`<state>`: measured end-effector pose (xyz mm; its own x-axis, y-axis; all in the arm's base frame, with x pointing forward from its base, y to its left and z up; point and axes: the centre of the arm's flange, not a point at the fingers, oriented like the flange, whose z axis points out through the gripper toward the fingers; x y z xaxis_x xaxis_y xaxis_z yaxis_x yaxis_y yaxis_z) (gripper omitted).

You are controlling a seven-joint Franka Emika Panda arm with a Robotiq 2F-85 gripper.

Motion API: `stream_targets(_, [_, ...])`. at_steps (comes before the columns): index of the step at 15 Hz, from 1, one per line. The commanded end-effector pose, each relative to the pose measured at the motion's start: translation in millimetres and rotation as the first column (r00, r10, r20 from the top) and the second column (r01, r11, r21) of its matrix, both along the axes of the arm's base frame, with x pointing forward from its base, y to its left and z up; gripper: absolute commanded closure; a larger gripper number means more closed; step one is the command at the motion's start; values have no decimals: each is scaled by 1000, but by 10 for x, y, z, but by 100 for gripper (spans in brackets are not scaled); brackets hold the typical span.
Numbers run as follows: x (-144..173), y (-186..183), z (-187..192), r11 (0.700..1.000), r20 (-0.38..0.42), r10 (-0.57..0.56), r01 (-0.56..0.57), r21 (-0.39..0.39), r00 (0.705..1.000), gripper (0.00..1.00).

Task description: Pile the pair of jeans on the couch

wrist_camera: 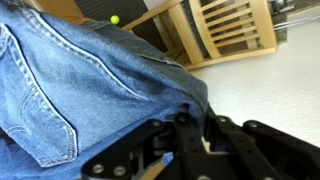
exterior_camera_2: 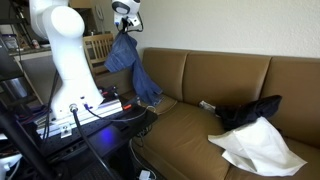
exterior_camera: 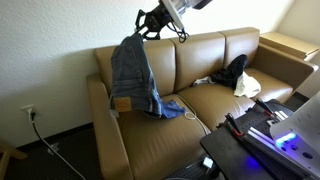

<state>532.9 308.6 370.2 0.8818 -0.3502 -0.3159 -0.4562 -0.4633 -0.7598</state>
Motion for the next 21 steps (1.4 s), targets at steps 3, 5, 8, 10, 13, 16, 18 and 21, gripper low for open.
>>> stream_targets(3, [60,-665,570,967,18,-59,53,250,998,96])
stream_targets(5, [176,-929,641,941,-14,-81,81,329,997,96])
stream_targets(8, [281,-1148,640,917,-45,-41,55,396,998,96])
stream_targets(10, [96,-1047,731,940,39,-22,7,342,999,96])
stream_targets(13, [-358,-817,804,963,201,-3,-51,264,980,96])
stream_targets(16, [-868,-489,815,981,340,40,-102,167,940,96])
stream_targets(18, [-1151,-318,813,987,429,60,-116,107,901,96])
stream_targets(21, [-1332,-365,962,986,504,22,-101,130,864,96])
